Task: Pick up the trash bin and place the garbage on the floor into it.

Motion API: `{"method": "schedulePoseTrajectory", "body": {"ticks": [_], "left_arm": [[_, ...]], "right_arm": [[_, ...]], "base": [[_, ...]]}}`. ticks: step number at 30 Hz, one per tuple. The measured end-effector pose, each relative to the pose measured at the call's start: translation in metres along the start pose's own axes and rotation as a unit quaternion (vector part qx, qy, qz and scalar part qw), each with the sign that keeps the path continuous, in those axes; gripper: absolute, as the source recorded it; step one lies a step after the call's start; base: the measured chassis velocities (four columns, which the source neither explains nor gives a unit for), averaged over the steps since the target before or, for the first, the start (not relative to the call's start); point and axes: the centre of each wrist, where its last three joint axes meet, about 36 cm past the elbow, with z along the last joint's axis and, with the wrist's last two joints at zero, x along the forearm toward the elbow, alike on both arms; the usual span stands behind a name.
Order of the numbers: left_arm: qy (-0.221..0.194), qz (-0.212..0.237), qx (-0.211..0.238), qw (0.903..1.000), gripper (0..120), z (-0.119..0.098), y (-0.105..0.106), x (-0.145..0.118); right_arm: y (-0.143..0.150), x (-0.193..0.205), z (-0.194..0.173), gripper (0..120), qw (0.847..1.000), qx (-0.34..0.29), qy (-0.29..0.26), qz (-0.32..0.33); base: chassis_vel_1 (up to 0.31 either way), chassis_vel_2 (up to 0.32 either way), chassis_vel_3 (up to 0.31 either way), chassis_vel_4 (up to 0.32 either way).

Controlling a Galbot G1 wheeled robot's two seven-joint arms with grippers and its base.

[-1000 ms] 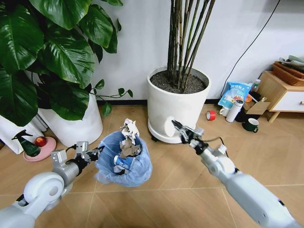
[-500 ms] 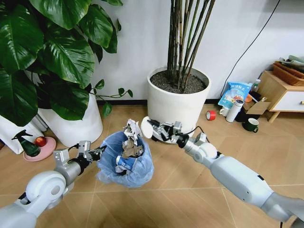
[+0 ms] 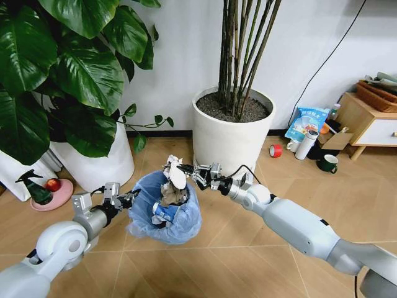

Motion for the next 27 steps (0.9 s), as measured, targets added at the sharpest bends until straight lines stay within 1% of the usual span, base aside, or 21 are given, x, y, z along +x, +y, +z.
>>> {"method": "schedulePoseTrajectory", "body": {"ticks": [1, 5, 6, 7, 9, 10, 11, 14, 15, 16, 17, 19, 20, 21, 23, 27], "left_arm": [[0.0, 0.0, 0.0, 1.0, 0, 0.0, 0.0, 0.0], [-0.002, 0.0, 0.001, 1.0, 0, -0.002, 0.001, -0.001], [-0.002, 0.0, 0.001, 1.0, 0, -0.002, 0.001, -0.001], [-0.002, 0.0, 0.002, 1.0, 0, -0.002, 0.001, -0.001], [-0.002, -0.001, 0.002, 1.0, 0, -0.002, 0.002, -0.001], [-0.003, -0.001, 0.002, 1.0, 0, -0.003, 0.002, -0.001], [-0.003, -0.001, 0.002, 1.0, 0, -0.003, 0.002, -0.001], [-0.005, -0.002, 0.002, 1.0, 0, -0.004, 0.003, -0.001], [-0.006, -0.003, 0.001, 1.0, 0, -0.005, 0.004, -0.001], [-0.006, -0.003, 0.001, 1.0, 0, -0.005, 0.004, -0.001], [-0.006, -0.003, 0.001, 1.0, 0, -0.006, 0.004, -0.001], [-0.008, -0.003, 0.002, 1.0, 0, -0.008, 0.005, -0.002], [-0.008, -0.003, 0.002, 1.0, 0, -0.008, 0.005, -0.002], [-0.009, -0.004, 0.003, 0.9999, 0, -0.009, 0.005, -0.002], [-0.012, -0.005, 0.004, 0.9999, 0, -0.011, 0.006, -0.003], [-0.013, -0.005, 0.005, 0.9999, 0, -0.012, 0.006, -0.003]], "right_arm": [[0.0, 0.0, 0.0, 21, 1.0, 0.0, 0.0, 0.0], [-0.001, 0.002, -0.001, 41, 1.0, 0.0, 0.003, 0.0], [-0.001, 0.002, -0.001, 41, 1.0, 0.0, 0.003, 0.0], [-0.001, 0.003, -0.001, 43, 1.0, 0.001, 0.003, 0.0], [-0.001, 0.006, -0.003, 52, 1.0, 0.0, 0.004, -0.001], [-0.001, 0.009, -0.004, 59, 1.0, 0.0, 0.004, -0.001], [-0.001, 0.009, -0.004, 59, 1.0, 0.0, 0.004, -0.001], [0.0, 0.017, -0.008, 70, 1.0, 0.0, 0.003, -0.001], [0.001, 0.021, -0.01, 78, 1.0, -0.002, 0.002, -0.001], [0.001, 0.021, -0.01, 78, 1.0, -0.002, 0.002, -0.001], [0.002, 0.024, -0.011, 80, 1.0, -0.003, 0.002, -0.003], [0.003, 0.032, -0.013, 90, 1.0, -0.008, 0.004, -0.011], [0.003, 0.032, -0.013, 90, 1.0, -0.008, 0.004, -0.011], [0.003, 0.035, -0.014, 95, 1.0, -0.011, 0.006, -0.014], [0.002, 0.042, -0.016, 99, 1.0, -0.012, 0.01, -0.019], [-0.002, 0.052, -0.019, 100, 1.0, -0.007, 0.009, -0.006]], "base": [[0.0, 0.0, 0.0, 0.0], [0.0, 0.0, 0.0, 0.0], [0.0, 0.0, 0.0, 0.0], [0.0, 0.0, 0.0, 0.0], [0.0, 0.0, 0.0, 0.0], [0.0, 0.0, 0.0, 0.0], [0.0, 0.0, 0.0, 0.0], [0.0, 0.0, 0.0, 0.0], [0.0, 0.0, 0.0, 0.0], [0.0, 0.0, 0.0, 0.0], [0.0, 0.0, 0.0, 0.0], [0.0, 0.0, 0.0, 0.0], [0.0, 0.0, 0.0, 0.0], [0.0, 0.0, 0.0, 0.0], [0.0, 0.0, 0.0, 0.0], [0.0, 0.0, 0.0, 0.0]]}}
